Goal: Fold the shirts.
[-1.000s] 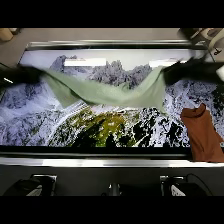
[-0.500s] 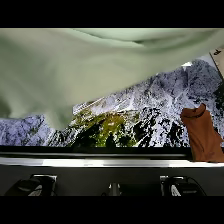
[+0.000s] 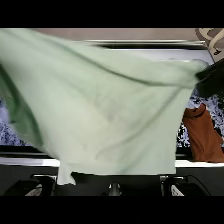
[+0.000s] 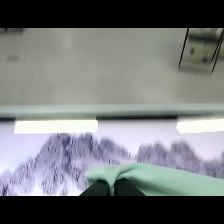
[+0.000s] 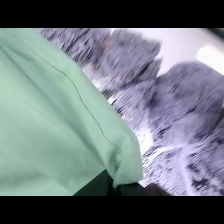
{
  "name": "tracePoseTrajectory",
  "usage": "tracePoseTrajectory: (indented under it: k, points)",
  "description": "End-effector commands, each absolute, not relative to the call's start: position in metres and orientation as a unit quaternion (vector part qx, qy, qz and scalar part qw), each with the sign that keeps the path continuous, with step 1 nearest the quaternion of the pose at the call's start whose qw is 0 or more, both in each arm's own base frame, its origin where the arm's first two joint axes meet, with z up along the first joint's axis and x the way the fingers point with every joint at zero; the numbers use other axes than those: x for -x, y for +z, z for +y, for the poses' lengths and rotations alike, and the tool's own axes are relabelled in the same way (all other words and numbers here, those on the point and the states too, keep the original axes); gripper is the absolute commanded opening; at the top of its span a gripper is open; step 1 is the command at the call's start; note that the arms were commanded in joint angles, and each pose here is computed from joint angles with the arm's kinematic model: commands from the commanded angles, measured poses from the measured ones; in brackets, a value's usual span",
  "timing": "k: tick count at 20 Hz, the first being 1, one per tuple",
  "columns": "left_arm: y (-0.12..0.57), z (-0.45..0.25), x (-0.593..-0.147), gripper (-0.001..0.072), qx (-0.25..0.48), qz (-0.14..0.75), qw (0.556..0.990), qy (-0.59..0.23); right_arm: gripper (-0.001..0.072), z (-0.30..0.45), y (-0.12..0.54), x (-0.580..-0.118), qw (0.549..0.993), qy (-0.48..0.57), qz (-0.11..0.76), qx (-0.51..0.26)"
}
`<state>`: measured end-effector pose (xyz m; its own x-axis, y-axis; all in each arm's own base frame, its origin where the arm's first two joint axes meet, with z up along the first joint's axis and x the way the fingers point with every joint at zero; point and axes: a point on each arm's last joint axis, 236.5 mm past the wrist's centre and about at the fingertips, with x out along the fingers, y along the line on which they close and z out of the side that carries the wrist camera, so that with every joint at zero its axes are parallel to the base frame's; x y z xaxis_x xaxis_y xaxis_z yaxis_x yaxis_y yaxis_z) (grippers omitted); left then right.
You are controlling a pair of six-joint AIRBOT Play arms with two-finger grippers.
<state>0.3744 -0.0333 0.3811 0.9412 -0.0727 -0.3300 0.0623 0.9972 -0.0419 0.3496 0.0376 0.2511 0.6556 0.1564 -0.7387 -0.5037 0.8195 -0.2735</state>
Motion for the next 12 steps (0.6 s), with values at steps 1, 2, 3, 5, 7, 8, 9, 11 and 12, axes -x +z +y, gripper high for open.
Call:
tracePoseTrajectory:
  k: [1, 2, 3, 5, 7, 8, 9, 11, 12]
  points:
    - [0.195, -0.026, -0.404, 0.0027, -0.017, 0.388, 0.921, -0.011, 0.0018, 0.036, 0.129, -0.396, 0.846, 0.188, 0.465, 0.181]
    - [0.156, -0.031, -0.413, 0.0027, -0.013, 0.414, 0.910, -0.017, 0.0018, 0.038, 0.111, -0.423, 0.860, 0.180, 0.446, 0.171]
    - [0.130, -0.035, -0.421, 0.0026, -0.001, 0.427, 0.904, -0.019, 0.0018, 0.039, 0.101, -0.443, 0.869, 0.175, 0.432, 0.164]
    - [0.102, -0.040, -0.444, 0.0027, 0.026, 0.430, 0.902, -0.013, 0.0019, 0.041, 0.091, -0.480, 0.892, 0.159, 0.397, 0.147]
    - [0.090, -0.043, -0.469, 0.0027, 0.049, 0.411, 0.910, -0.006, 0.0019, 0.039, 0.082, -0.505, 0.909, 0.136, 0.376, 0.115]
    - [0.084, -0.044, -0.477, 0.0027, 0.062, 0.407, 0.911, -0.001, 0.0019, 0.039, 0.075, -0.512, 0.913, 0.127, 0.376, 0.095]
    - [0.075, -0.046, -0.482, 0.0027, 0.081, 0.410, 0.909, 0.006, 0.0019, 0.040, 0.065, -0.516, 0.913, 0.121, 0.383, 0.074]
    - [0.050, -0.055, -0.483, 0.0028, 0.130, 0.436, 0.890, 0.015, 0.0019, 0.050, 0.037, -0.517, 0.902, 0.131, 0.410, 0.036]
    - [0.038, -0.062, -0.481, 0.0028, 0.149, 0.453, 0.879, 0.012, 0.0019, 0.055, 0.025, -0.516, 0.895, 0.138, 0.424, 0.020]
